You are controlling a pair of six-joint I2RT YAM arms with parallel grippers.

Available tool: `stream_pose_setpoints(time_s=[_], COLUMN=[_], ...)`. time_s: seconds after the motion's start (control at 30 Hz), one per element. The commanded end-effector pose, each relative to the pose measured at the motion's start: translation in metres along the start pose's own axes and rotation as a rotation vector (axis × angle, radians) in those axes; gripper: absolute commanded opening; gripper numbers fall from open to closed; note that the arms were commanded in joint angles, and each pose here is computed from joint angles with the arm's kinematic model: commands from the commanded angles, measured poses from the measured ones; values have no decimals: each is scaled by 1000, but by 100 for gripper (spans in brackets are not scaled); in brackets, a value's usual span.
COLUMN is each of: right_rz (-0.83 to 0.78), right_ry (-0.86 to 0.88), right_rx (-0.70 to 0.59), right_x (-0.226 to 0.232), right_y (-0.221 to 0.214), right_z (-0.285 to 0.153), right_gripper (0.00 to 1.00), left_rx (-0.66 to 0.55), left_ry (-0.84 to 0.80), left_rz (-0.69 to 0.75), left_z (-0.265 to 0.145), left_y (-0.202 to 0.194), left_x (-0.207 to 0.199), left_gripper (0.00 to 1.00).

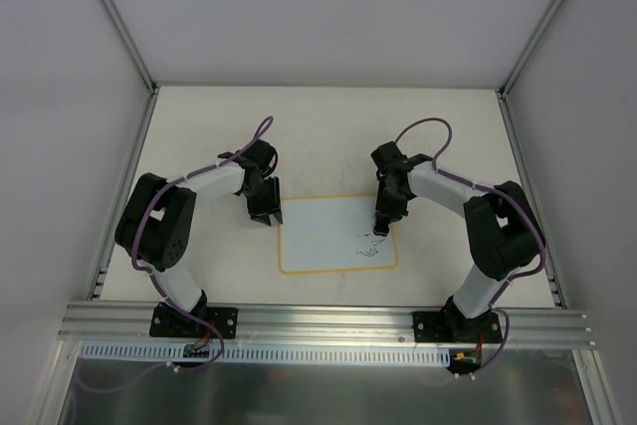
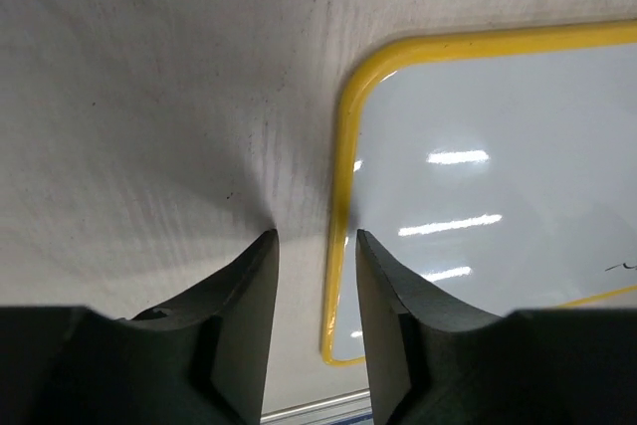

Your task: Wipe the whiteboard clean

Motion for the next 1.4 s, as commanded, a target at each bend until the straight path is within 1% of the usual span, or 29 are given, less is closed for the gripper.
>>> stream_pose_setpoints(time_s=[0.0,0.2,0.33,0.4,0.43,0.47,0.57,0.6,0.73,0.87,0.93,1.03,1.1,1.13,1.23,1.27,1.37], right_rz=[-8,-26,-36,-51,-64,-85,-162,-180,-270,-360,-342,-320,-262,-217,-131,-82,14], right_ry=[-53,6,29,38,55,63,84,93,116,97,67,-6,-28,-63,-97,-120,-143], right_rx=[38,11,-8,-1,-16,-22,-51,-56,-32,15,52,58,49,66,47,63,41], right_x=[2,40,64,75,85,89,104,107,117,121,111,88,71,50,20,1,-26], right_y=[0,21,30,31,35,38,41,41,24,-6,-19,-23,-16,-14,-7,-7,-2], right_z=[7,7,9,15,13,12,7,5,-1,2,11,19,17,21,14,17,9], right_gripper=[0,0,0,0,0,0,0,0,0,0,0,0,0,0,0,0,0], left_rx=[7,65,69,68,70,64,63,62,55,47,50,49,50,48,49,50,45], left_ry=[12,29,35,48,54,60,72,82,96,99,98,102,106,108,115,119,126], left_rz=[-7,-24,-28,-26,-26,-26,-27,-26,-26,-25,-22,-20,-22,-25,-31,-35,-37], left_z=[-13,-4,-2,0,1,2,4,6,8,9,11,11,11,11,11,11,10], left_y=[-13,-31,-32,-30,-30,-27,-24,-23,-18,-13,-12,-10,-10,-10,-11,-12,-11], left_x=[7,15,15,16,17,17,16,17,18,16,15,15,16,18,22,24,27], left_gripper=[37,38,38,31,27,17,6,0,0,0,0,0,0,0,0,0,0])
Point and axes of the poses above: each gripper's point midway between its finger pads, its own z axis out along the fingers, its own x axis along the line the jaws close on, y = z × x, the point moved 5 cm from there along -z, back along the fingers, and after that the axes turned 1 degree about z, right-handed, at the moved point
